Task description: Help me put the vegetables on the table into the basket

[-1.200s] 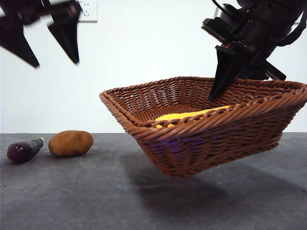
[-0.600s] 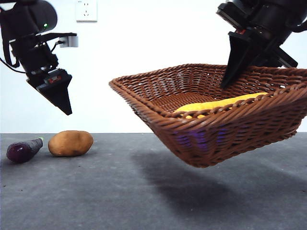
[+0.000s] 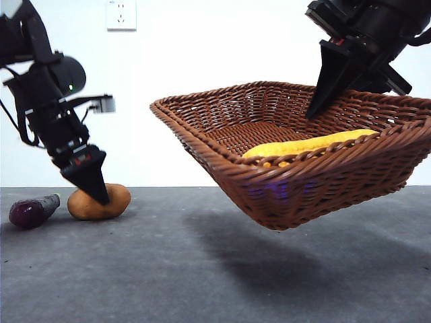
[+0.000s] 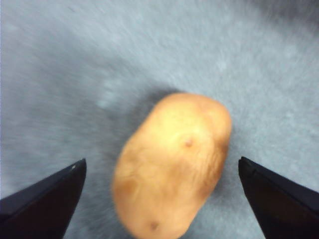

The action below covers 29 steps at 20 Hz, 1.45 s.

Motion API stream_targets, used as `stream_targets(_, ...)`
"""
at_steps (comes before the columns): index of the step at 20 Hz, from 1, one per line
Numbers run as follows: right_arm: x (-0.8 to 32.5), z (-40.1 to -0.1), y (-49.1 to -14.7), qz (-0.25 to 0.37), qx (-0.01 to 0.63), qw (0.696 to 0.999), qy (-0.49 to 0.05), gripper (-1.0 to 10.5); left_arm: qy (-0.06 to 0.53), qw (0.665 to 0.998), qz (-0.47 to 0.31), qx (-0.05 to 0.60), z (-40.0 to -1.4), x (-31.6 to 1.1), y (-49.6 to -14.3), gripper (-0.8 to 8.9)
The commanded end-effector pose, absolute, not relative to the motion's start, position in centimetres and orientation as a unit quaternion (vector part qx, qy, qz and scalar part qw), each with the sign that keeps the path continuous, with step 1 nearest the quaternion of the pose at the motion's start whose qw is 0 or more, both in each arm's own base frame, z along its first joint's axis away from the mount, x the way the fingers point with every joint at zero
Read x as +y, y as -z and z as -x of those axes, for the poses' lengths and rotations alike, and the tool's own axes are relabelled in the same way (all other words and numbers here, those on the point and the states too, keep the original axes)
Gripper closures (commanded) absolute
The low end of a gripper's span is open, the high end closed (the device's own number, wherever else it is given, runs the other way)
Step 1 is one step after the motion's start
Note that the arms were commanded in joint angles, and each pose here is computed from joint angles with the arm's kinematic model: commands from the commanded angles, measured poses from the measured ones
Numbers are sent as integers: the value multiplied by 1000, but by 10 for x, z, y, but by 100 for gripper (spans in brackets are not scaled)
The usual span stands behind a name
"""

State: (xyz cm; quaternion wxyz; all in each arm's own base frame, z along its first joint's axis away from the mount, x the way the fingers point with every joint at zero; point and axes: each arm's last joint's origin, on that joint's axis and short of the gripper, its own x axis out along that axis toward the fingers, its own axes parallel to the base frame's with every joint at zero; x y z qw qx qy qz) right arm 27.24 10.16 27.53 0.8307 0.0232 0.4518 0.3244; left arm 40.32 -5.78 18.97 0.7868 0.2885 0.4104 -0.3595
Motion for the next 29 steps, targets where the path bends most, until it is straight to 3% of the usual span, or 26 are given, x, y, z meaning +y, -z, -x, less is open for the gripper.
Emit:
stream_targets(1,103,-272,-278,-27,443,832,-332,955,369,780,-287,416,-406,-62,-177,280)
stream_targets(2,103,-272,-278,-27,443,832,-332,955,365,784,-284,413,-407,-63,-177,285)
stream_targets(3,103,-272,-278,-27,443,832,-332,955,361,789,-282,409,-409,-63,-177,352)
stream_targets(5,103,-272,-278,-26,443,833,-332,955,357,792,-272,413,-409,-63,-177,645)
stream_targets(6,102,-272,-278,-26,443,833,-331,955,359,789,-271,419,-407,-63,-177,732)
stream_targets(9,103,-272,-278,-27,442,833,-331,955,365,775,-262,445,-402,-62,-174,824)
stream_targets(12,103,-272,-278,-30,443,833,-329,955,348,792,-220,451,-401,-61,-187,821)
stream_targets(16,102,-272,-277,-33,450,836,-313,955,379,821,-160,395,-381,-61,-255,819)
stream_targets(20,102,-274,-273,-39,461,834,-302,955,426,799,-153,396,-316,-53,-316,819)
stream_targets(25,107,-284,-253,-49,495,817,-292,955,504,800,-144,291,-234,-65,-384,819)
stream_targets(29,121,-285,-246,-53,500,808,-307,955,513,784,-192,291,-202,-97,-395,819)
